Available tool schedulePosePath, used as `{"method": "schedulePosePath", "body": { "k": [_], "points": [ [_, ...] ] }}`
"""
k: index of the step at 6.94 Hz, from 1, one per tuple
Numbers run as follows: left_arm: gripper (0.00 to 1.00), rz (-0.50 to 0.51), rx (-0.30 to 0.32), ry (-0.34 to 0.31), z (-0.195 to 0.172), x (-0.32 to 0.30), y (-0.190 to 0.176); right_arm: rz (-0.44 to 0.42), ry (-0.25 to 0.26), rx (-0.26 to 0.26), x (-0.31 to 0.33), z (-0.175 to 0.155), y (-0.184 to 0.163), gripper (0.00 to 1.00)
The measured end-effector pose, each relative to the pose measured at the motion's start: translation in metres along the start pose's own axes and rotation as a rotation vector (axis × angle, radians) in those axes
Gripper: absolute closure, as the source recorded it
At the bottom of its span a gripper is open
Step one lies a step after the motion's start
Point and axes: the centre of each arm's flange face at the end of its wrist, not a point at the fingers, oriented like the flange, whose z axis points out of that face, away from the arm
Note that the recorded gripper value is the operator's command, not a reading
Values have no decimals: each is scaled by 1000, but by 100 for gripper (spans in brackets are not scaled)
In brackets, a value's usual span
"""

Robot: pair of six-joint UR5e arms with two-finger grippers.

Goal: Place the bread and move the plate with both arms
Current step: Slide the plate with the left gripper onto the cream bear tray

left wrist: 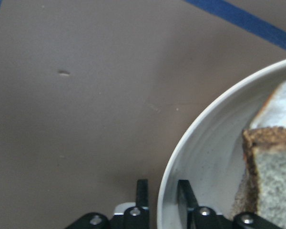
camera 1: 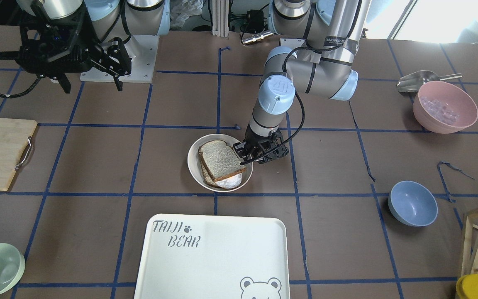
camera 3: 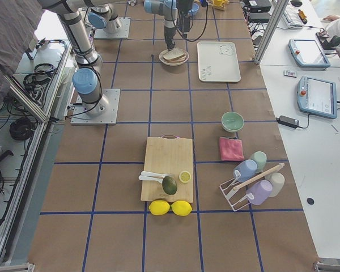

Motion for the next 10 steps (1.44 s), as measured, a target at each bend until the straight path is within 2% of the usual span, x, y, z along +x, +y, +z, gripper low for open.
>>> {"method": "schedulePosePath", "body": {
  "k": [2,3,5,7,8,10],
  "points": [
    [100,21,22,15,-10,4,-5,-1,1,0,1,0,0,0],
    [100,29,52,38,-25,10,-12,-2,2,0,1,0,0,0],
    [100,-8,109,119,-66,21,-41,-3,3,0,2,0,0,0],
    [100,-59,154,226,-107,28,-96,-4,3,0,2,0,0,0],
    [100,-64,174,255,-119,38,-126,-4,3,0,2,0,0,0],
    [100,-60,176,262,-105,61,-179,-4,1,0,2,0,0,0]
  ]
}}
